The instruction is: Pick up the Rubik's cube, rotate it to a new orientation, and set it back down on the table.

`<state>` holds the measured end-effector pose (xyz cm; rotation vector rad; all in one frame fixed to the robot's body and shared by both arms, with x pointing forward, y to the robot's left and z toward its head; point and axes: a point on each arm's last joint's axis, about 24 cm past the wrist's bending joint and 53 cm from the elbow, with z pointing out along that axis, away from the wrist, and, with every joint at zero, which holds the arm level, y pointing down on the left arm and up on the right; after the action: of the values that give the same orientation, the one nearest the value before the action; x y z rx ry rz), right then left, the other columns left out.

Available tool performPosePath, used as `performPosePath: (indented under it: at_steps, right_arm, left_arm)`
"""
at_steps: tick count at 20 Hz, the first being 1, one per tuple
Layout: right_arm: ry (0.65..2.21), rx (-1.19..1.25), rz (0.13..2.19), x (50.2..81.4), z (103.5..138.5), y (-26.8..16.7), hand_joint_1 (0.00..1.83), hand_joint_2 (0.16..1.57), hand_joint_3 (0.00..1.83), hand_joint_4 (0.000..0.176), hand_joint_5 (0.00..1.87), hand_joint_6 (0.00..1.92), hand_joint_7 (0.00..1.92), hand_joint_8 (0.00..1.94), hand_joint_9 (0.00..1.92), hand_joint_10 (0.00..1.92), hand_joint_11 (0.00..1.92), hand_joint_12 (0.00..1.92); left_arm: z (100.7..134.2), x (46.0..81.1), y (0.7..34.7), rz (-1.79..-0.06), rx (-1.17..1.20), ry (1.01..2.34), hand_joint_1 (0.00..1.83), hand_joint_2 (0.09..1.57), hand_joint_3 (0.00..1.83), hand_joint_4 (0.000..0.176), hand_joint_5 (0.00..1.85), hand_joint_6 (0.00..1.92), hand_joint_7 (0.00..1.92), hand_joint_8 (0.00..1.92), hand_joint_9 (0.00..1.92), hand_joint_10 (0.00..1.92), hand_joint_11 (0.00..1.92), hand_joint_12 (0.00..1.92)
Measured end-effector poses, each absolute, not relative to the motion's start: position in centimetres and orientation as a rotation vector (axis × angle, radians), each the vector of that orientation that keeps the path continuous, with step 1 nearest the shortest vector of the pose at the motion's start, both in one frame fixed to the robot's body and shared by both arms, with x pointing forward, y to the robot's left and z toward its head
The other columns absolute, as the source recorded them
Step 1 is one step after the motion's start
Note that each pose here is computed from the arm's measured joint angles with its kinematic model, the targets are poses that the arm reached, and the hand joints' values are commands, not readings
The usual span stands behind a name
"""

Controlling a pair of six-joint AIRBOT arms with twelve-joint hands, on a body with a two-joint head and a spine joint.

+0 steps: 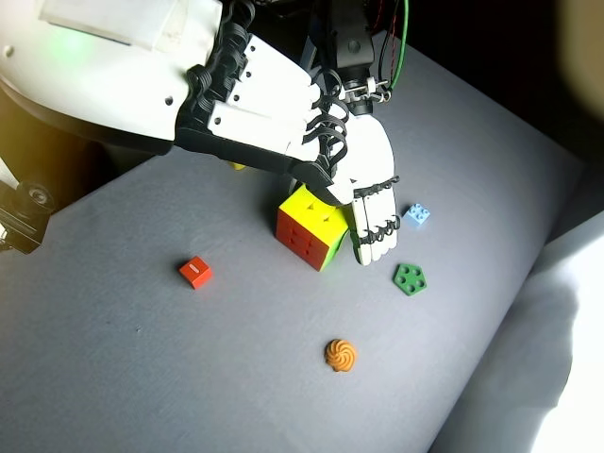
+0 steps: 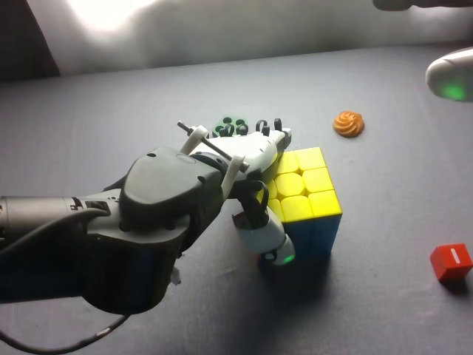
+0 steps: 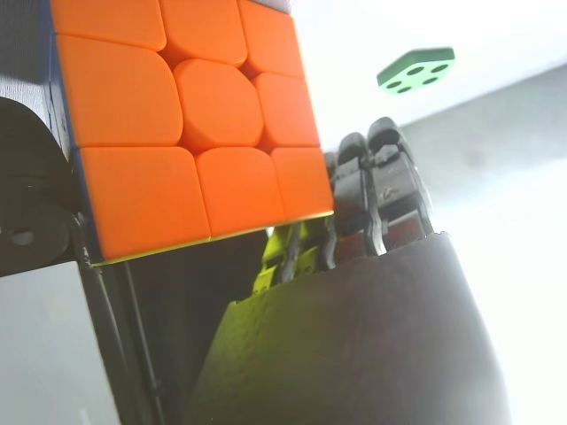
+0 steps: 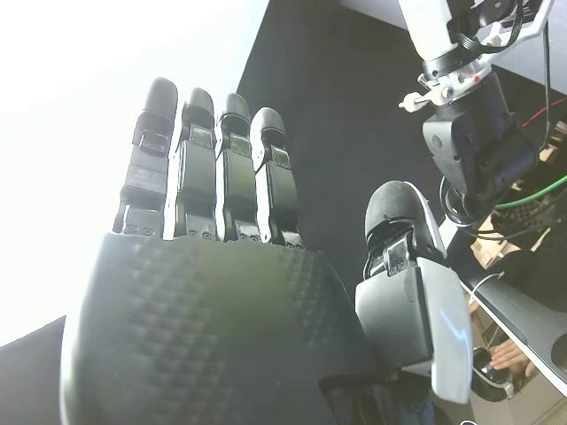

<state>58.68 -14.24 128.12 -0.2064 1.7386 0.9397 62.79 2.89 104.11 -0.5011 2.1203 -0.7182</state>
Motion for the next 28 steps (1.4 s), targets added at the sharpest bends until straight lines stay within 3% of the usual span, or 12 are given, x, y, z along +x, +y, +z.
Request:
performPosePath:
  at_steps: [1,2,3,5,6,7,10,15,18,25,27,28]
  right_arm:
    - [1.741,-0.199,0.946,58.7,128.1,-14.3,0.00,1.26,0.00,0.000,0.28,0.00,0.27,0.01,0.22,0.01,0.00,0.61]
    - [1.745,-0.183,0.958,58.7,128.1,-14.3,0.00,1.26,0.00,0.000,0.29,0.00,0.27,0.01,0.23,0.01,0.00,0.64]
    - [1.747,-0.176,0.963,58.7,128.1,-14.3,0.00,1.26,0.00,0.000,0.29,0.00,0.27,0.01,0.23,0.01,0.00,0.64]
    - [1.748,-0.177,0.963,58.7,128.1,-14.3,0.00,1.27,0.00,0.000,0.29,0.00,0.28,0.00,0.23,0.01,0.00,0.62]
    - [1.757,-0.174,0.962,58.7,127.8,-14.3,0.00,1.27,0.00,0.000,0.27,0.00,0.26,0.00,0.21,0.00,0.00,0.58]
    - [1.768,-0.177,0.957,58.6,127.4,-14.3,0.00,1.26,0.00,0.000,0.25,0.00,0.24,0.00,0.20,0.00,0.00,0.53]
    - [1.780,-0.174,0.956,58.6,127.1,-14.4,0.00,1.26,0.00,0.000,0.27,0.00,0.26,0.00,0.21,0.00,0.00,0.54]
    - [1.799,-0.206,0.964,58.2,126.5,-14.1,0.00,1.26,0.00,0.000,0.27,0.00,0.26,0.00,0.21,0.00,0.00,0.58]
    - [1.858,-0.302,0.914,57.4,124.2,-13.8,0.00,1.26,0.00,0.000,0.30,0.01,0.29,0.01,0.23,0.01,0.00,0.61]
    - [1.901,-0.390,0.848,57.2,122.1,-13.9,0.00,1.27,0.00,0.000,0.29,0.00,0.28,0.00,0.23,0.00,0.00,0.57]
    - [1.900,-0.420,0.826,57.1,121.9,-13.8,0.00,1.37,0.02,0.000,0.30,0.00,0.31,0.01,0.28,0.01,0.00,0.67]
    - [1.900,-0.431,0.819,57.1,121.8,-13.8,0.14,1.40,0.01,0.000,0.32,0.00,0.47,0.01,0.46,0.04,0.02,0.92]
  left_arm:
    - [104.1,62.8,2.9,-0.719,-0.502,2.120,1.12,1.00,0.00,0.000,0.10,0.00,0.04,0.02,0.05,0.01,0.00,0.35]
    - [104.2,62.8,2.8,-0.720,-0.502,2.119,1.17,1.02,0.00,0.000,0.30,0.01,0.27,0.01,0.25,0.02,0.00,0.71]
    - [104.2,62.8,2.8,-0.721,-0.501,2.119,1.17,1.02,0.00,0.000,0.30,0.01,0.27,0.01,0.25,0.02,0.00,0.71]
    - [104.4,62.9,2.8,-0.722,-0.499,2.115,1.27,1.11,0.00,0.000,0.86,0.02,0.92,0.02,0.84,0.07,0.30,1.01]
    - [104.7,63.1,2.9,-0.724,-0.498,2.108,1.22,1.14,0.00,0.000,0.85,0.92,0.96,0.83,0.94,0.11,0.35,1.10]
    - [105.0,63.3,2.9,-0.720,-0.492,2.098,1.36,1.14,0.01,0.000,0.88,1.03,0.95,1.10,0.84,1.22,0.56,1.20]
    - [105.0,63.2,2.9,-0.720,-0.492,2.101,1.37,1.15,0.00,0.000,0.93,0.87,0.89,1.20,0.82,1.39,0.68,1.32]
    - [105.2,63.4,3.0,-0.724,-0.489,2.097,1.37,1.15,0.00,0.000,0.91,0.91,0.91,1.20,0.83,1.35,0.65,1.27]
    - [105.9,63.3,2.9,-0.748,-0.503,2.100,1.36,1.15,0.00,0.000,0.92,0.92,0.87,1.24,0.79,1.38,0.60,1.28]
    - [110.6,64.6,3.2,-0.798,-0.478,2.016,1.36,1.16,0.00,0.000,0.90,0.95,0.89,1.19,0.78,1.42,0.56,1.34]
    - [111.1,64.5,3.5,-0.798,-0.484,2.015,1.36,1.16,0.00,0.000,0.91,0.92,0.89,1.21,0.78,1.40,0.57,1.31]
    - [111.3,64.4,3.6,-0.803,-0.492,2.021,1.36,1.17,0.00,0.000,0.89,0.96,0.86,1.25,0.75,1.44,0.53,1.33]
